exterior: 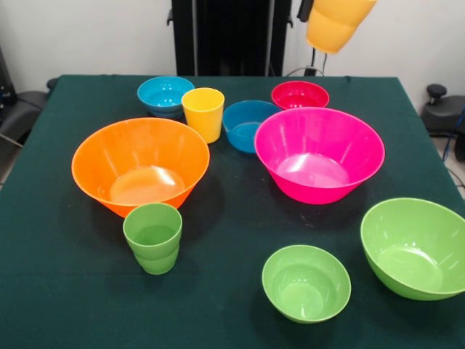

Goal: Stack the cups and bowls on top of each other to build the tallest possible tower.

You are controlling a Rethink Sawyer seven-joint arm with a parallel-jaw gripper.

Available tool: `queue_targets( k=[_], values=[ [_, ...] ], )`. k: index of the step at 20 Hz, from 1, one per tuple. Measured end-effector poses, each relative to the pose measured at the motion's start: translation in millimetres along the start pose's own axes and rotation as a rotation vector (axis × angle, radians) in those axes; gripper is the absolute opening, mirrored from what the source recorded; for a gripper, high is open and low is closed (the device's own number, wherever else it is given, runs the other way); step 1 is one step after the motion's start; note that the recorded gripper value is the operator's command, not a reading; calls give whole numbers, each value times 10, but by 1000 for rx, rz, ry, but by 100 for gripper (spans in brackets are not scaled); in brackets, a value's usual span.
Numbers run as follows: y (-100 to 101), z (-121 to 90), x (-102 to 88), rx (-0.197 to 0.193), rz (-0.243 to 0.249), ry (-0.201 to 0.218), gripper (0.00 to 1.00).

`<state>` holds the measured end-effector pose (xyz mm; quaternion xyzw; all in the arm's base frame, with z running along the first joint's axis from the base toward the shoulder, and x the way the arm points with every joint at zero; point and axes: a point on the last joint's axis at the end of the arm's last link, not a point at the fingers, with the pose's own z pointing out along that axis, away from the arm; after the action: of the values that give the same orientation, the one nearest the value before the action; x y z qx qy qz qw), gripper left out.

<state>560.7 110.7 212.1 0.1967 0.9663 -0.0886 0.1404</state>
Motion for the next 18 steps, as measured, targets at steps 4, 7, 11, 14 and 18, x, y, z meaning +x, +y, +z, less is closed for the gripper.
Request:
queue_targets(
  k=[4, 7, 11, 14, 18],
  values=[
    [-122, -27, -129, -27, 48, 44, 0],
    [-335, -101, -301, -43, 106, 99, 0],
    [-492, -202, -407, -58, 145, 132, 0],
    [-557, -273, -454, -73, 162, 135, 0],
    [-550, -343, -471, -94, 166, 130, 0]
  ],
)
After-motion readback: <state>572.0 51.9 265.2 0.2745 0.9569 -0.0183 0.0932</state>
